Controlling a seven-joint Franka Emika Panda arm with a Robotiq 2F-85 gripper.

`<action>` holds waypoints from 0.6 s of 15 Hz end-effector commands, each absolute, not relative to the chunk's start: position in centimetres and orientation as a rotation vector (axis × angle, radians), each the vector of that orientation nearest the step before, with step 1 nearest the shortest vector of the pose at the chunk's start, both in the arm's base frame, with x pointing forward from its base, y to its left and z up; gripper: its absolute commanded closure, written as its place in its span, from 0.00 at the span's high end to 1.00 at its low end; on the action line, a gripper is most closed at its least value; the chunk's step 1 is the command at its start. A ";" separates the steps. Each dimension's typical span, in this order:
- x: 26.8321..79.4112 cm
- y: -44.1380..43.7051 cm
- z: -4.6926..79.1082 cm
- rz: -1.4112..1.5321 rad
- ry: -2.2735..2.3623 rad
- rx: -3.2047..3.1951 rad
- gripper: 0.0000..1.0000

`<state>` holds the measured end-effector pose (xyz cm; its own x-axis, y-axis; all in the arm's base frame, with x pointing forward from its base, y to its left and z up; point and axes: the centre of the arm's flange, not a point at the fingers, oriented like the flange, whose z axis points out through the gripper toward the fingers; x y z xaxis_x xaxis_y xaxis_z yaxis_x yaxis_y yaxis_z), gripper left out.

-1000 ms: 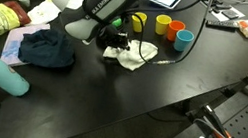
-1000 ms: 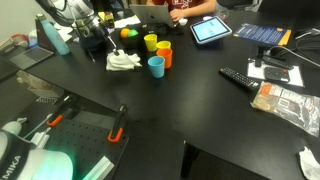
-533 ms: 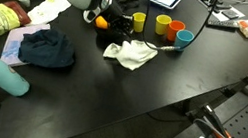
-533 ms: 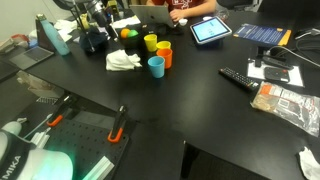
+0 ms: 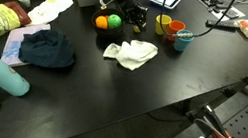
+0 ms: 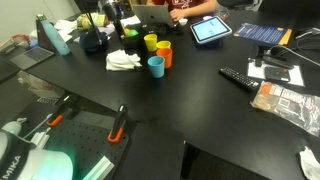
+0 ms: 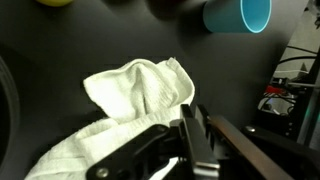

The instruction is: Take the white towel out of the bowl

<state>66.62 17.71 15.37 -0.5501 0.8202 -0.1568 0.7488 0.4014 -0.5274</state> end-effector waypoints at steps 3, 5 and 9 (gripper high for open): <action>65.8 21.4 14.2 0.809 -2.624 -1.403 0.39; 66.0 23.1 13.7 0.822 -2.647 -1.393 0.54; 65.6 26.3 12.9 0.805 -2.679 -1.319 0.85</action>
